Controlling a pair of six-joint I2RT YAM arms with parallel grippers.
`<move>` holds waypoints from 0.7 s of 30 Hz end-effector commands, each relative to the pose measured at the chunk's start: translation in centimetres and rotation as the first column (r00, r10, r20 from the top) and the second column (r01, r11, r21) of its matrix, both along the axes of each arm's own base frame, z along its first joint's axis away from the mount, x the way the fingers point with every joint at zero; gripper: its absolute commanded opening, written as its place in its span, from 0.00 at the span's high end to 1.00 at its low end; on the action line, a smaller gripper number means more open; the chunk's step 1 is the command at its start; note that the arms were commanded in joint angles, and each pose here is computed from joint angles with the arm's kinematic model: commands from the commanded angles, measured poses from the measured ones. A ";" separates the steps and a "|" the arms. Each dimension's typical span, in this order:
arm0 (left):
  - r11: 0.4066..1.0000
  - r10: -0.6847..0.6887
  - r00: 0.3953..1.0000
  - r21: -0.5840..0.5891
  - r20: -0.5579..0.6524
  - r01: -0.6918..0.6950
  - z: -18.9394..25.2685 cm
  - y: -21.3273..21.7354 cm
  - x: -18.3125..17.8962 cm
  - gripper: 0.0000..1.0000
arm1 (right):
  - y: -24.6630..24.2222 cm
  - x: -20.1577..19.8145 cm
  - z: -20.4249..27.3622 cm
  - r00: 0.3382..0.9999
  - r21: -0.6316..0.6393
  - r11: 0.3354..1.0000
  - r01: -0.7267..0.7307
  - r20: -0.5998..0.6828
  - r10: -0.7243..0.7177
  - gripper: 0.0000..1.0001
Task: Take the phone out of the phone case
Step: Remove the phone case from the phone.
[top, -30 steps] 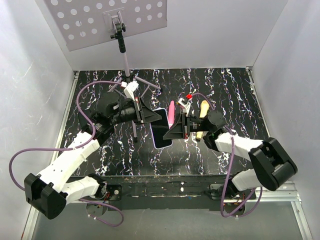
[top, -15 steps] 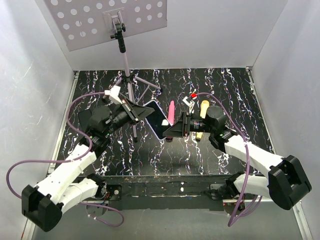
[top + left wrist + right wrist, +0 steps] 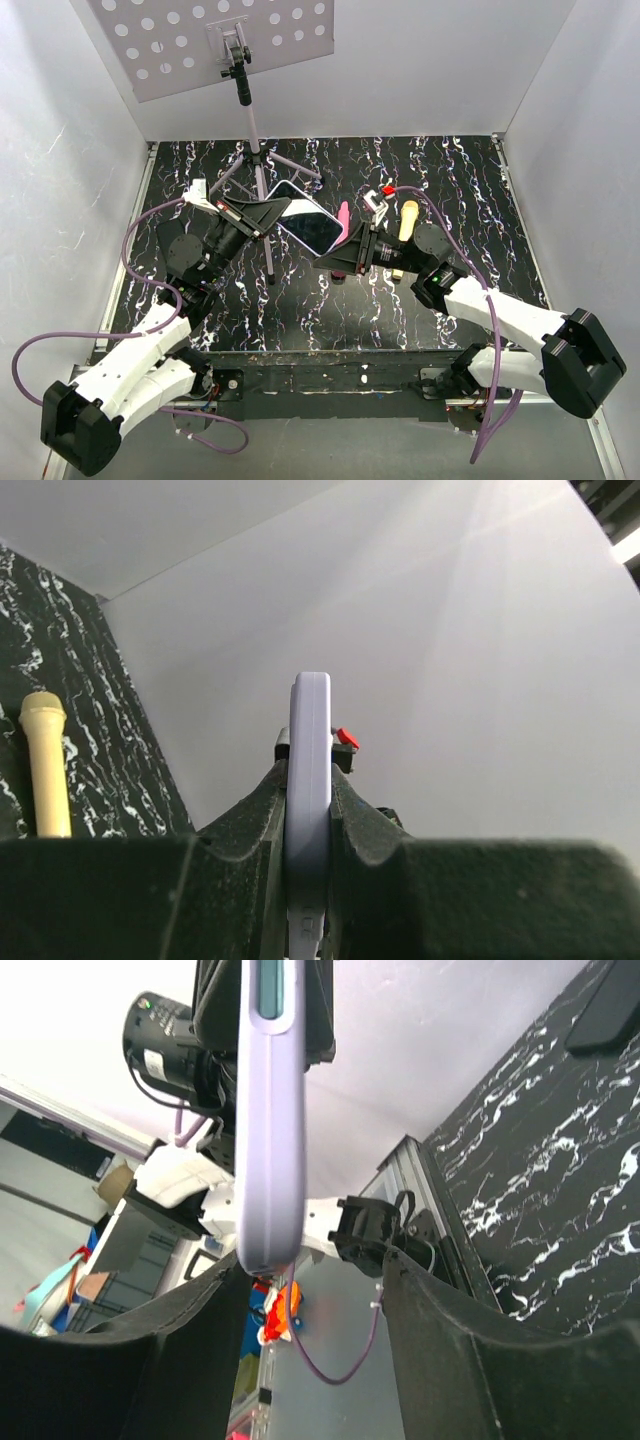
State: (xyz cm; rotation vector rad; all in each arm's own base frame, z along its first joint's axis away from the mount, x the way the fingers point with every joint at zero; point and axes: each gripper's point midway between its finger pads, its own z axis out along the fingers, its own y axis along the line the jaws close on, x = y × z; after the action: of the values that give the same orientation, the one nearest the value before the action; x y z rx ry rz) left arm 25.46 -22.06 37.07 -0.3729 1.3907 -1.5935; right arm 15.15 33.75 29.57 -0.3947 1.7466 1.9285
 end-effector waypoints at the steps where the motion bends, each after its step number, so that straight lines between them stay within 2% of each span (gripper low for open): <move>1: 0.992 0.024 0.994 -0.123 0.110 -0.010 4.3 1.4 -1.1 1.00 | -0.5 0.5 2.7 0.995 0.125 0.990 0.058 0.071 -0.068 0.41; 6: 0.992 0.027 0.994 -0.122 0.107 -0.014 4.2 1.5 -1.2 1.00 | -0.5 0.4 3.2 0.993 0.123 0.991 0.053 0.101 -0.066 0.51; 13: 0.992 0.017 0.995 -0.127 0.099 -0.004 4.0 1.3 -1.1 1.00 | -0.6 0.1 4.0 0.990 0.151 0.988 0.037 0.130 -0.057 0.55; 19: 0.988 -0.005 0.997 -0.151 0.080 0.017 4.1 1.1 -1.1 1.00 | -0.2 -0.1 4.2 0.986 0.155 0.988 0.004 0.164 -0.030 0.75; 21: 0.988 -0.028 0.999 -0.150 0.039 0.033 3.7 0.7 -1.0 1.00 | -0.2 0.0 3.9 0.980 0.147 0.989 0.004 0.194 -0.033 0.81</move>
State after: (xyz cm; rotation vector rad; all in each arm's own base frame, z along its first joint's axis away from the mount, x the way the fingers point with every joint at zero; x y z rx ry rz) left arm 25.48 -21.72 37.74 -0.4048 1.3464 -1.6314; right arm 15.22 33.48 31.76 -0.4128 1.5800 1.9434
